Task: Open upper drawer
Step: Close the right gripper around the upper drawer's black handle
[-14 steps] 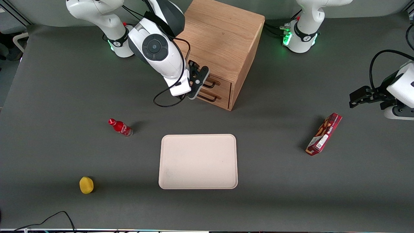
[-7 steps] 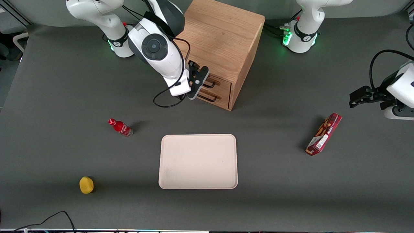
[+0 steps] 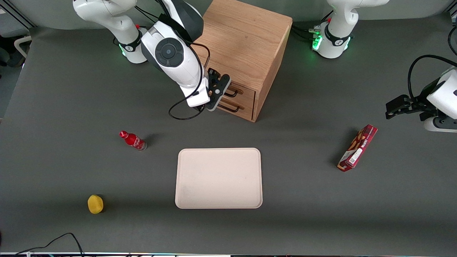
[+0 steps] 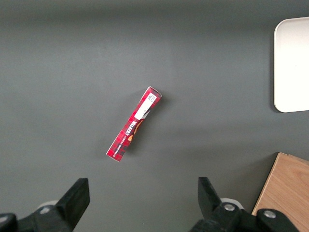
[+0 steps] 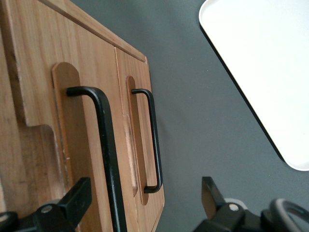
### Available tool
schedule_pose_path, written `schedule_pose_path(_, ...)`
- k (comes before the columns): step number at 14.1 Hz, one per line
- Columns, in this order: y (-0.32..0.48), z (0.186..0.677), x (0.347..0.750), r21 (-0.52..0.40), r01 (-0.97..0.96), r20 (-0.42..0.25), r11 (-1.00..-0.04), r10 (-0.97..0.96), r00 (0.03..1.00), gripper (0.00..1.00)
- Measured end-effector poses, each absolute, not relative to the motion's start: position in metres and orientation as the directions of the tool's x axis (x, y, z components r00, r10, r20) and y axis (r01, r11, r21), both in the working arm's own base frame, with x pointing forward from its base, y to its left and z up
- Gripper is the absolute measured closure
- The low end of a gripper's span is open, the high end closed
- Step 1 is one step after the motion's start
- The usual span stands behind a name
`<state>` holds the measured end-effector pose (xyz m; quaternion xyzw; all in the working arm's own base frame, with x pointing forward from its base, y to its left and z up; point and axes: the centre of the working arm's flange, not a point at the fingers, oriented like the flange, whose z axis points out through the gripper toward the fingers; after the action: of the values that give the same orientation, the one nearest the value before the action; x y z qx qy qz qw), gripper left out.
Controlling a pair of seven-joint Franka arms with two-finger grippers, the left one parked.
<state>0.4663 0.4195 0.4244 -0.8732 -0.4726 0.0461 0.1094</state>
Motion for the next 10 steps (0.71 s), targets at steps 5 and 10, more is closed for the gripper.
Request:
schedule_pose_path(5, 0.415, 0.418, 0.470, -0.234, 0.809, 0.023, -0.539, 0.829, 0.559, 0.00)
schedule_pose_path(10, 0.415, 0.414, 0.470, -0.232, 0.808, 0.026, -0.541, 0.827, 0.561, 0.00)
